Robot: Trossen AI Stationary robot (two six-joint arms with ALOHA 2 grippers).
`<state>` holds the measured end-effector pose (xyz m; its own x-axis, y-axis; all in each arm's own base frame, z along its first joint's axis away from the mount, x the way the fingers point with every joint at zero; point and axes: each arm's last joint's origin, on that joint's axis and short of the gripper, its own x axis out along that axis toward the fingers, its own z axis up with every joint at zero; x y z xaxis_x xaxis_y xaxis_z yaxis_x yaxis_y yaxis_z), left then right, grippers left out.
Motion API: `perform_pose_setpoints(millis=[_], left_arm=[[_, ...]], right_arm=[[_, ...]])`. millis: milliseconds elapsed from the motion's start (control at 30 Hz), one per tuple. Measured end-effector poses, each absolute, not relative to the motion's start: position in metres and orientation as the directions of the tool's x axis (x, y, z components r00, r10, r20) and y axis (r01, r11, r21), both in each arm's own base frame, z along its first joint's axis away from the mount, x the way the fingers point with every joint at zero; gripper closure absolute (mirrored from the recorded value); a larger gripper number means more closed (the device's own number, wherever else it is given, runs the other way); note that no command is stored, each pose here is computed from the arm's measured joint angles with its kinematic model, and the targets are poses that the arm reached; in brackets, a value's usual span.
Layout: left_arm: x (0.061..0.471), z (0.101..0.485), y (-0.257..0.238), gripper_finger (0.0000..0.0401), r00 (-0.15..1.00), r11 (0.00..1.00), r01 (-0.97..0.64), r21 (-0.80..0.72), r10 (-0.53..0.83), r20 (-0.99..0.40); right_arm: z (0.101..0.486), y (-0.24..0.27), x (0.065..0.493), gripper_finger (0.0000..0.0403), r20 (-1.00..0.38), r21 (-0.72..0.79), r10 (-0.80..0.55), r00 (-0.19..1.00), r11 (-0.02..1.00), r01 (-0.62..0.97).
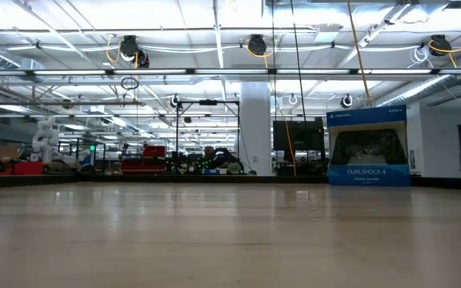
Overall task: Pick and place USB-C Cables
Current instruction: Put the black charger cable into the black bin, then return to Home Position
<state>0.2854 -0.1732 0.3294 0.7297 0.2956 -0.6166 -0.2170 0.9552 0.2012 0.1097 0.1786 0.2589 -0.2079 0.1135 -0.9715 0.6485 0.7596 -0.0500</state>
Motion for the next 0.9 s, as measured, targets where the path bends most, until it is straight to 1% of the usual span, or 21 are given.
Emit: perform_pose_setpoints(millis=[133,333,500,700,800,900], left_arm=[[0.286,0.329,-0.173,0.0222,0.729,0.955,-0.219,0.201,0.297,-0.616],[0.287,0.330,-0.171,0.0222,0.730,0.954,-0.227,0.198,0.301,-0.614],[0.288,0.330,-0.170,0.0222,0.728,0.953,-0.231,0.197,0.304,-0.615],[0.291,0.332,-0.172,0.0222,0.753,0.958,-0.210,0.198,0.287,-0.592],[0.292,0.334,-0.174,0.0222,0.766,0.959,-0.183,0.216,0.277,-0.580],[0.291,0.334,-0.174,0.0222,0.768,0.953,-0.182,0.244,0.292,-0.570]], right_arm=[[0.246,0.178,0.110,0.0352,-0.972,-0.043,0.114,-0.205,0.772,0.634],[0.231,0.178,0.109,0.0332,-0.973,-0.027,0.123,-0.197,0.783,0.621],[0.232,0.173,0.111,0.0306,-0.972,-0.046,0.111,-0.208,0.776,0.628],[0.243,0.165,0.111,0.0280,-0.971,0.022,0.169,-0.169,0.768,0.640],[0.248,0.161,0.112,0.0278,-0.977,0.086,0.190,-0.098,0.769,0.633],[0.254,0.159,0.116,0.0283,-0.983,0.180,0.170,0.073,0.795,0.580]])
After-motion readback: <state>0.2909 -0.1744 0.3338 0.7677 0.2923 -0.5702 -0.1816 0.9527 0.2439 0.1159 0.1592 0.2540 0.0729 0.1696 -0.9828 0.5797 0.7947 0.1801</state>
